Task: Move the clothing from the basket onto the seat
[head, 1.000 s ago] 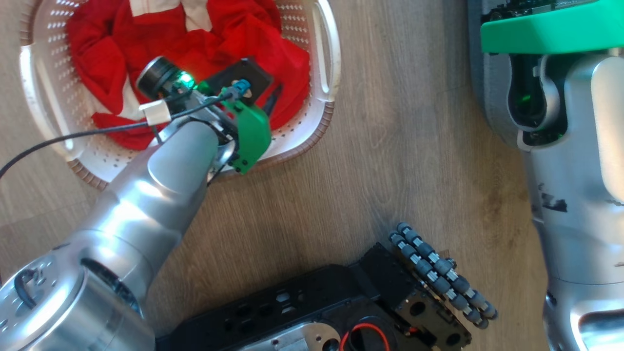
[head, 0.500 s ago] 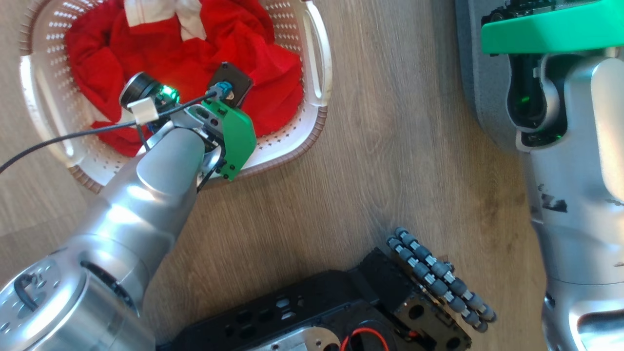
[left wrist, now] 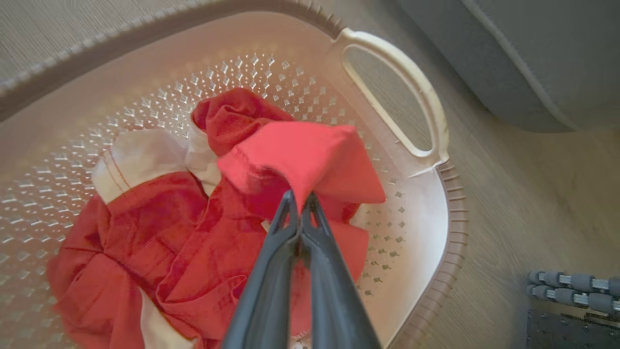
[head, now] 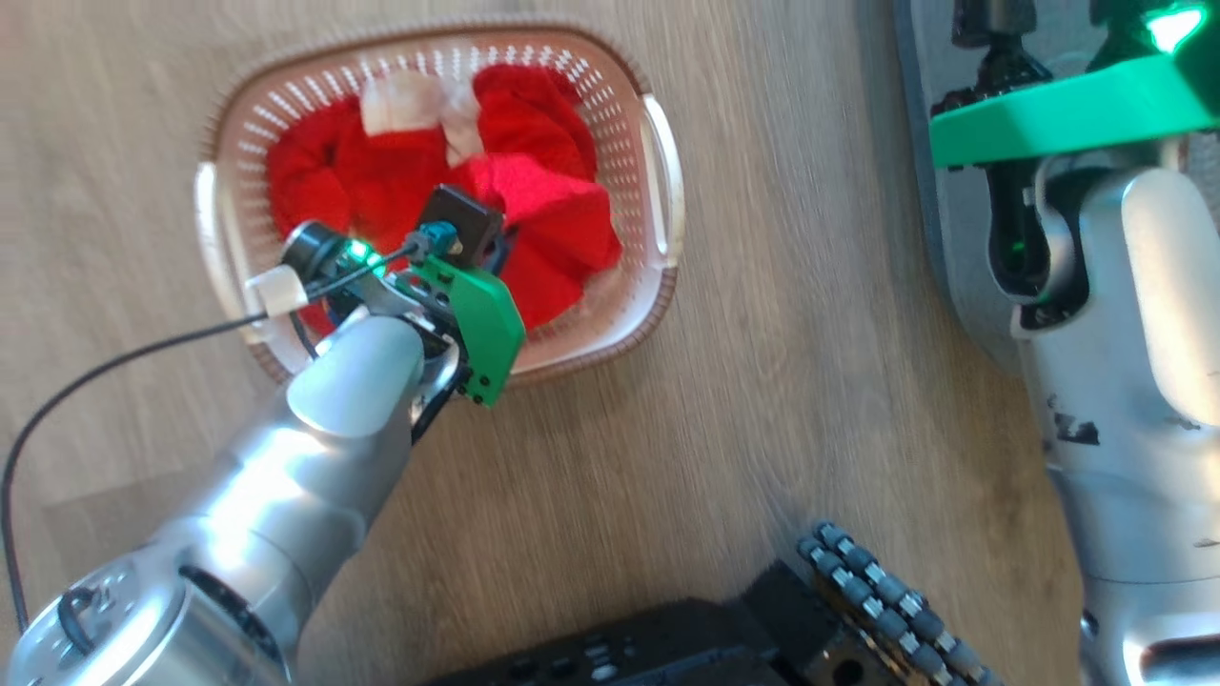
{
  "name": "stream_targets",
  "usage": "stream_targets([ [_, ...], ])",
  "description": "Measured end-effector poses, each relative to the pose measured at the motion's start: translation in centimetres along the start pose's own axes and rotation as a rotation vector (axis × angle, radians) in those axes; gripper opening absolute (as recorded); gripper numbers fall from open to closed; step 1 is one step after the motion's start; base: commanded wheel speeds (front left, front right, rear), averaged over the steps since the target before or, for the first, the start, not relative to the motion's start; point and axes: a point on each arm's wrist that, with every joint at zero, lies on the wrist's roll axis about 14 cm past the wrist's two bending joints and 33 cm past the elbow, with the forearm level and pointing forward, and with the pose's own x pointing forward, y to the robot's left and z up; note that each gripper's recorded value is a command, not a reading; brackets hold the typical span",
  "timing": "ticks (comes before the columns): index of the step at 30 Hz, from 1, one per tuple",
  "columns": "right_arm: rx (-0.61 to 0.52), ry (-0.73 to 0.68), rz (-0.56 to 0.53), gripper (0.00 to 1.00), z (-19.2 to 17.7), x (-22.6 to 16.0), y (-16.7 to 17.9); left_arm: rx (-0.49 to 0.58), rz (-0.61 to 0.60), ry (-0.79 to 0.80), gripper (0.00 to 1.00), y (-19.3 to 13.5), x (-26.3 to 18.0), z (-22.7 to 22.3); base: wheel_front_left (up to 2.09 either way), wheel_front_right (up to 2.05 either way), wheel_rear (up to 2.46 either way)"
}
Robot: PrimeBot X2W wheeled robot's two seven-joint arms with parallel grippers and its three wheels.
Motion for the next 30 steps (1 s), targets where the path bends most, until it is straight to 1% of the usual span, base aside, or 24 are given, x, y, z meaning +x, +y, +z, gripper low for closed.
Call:
stream_targets([
  [5, 0.001, -0.018, 0.015, 1.00, 2.1, -0.9, 0.7, -0.016, 0.053, -0.088, 0.00, -0.2, -2.4, 3.5, 0.00, 0.00, 0.00],
  [10, 0.021, -0.012, 0.024, 1.00, 3.2, -2.4, 1.6, -0.008, 0.089, -0.204, 0.00, -1.0, -5.1, 7.8, 0.00, 0.00, 0.00],
  [19, 0.061, -0.011, 0.055, 1.00, 5.1, -5.4, 4.0, 0.019, 0.156, -0.350, 0.00, -2.6, -10.6, 12.2, 0.00, 0.00, 0.00],
  [30, 0.084, -0.022, 0.104, 1.00, 7.1, -8.8, 6.7, 0.065, 0.239, -0.578, 0.00, -4.5, -18.0, 18.1, 0.00, 0.00, 0.00],
])
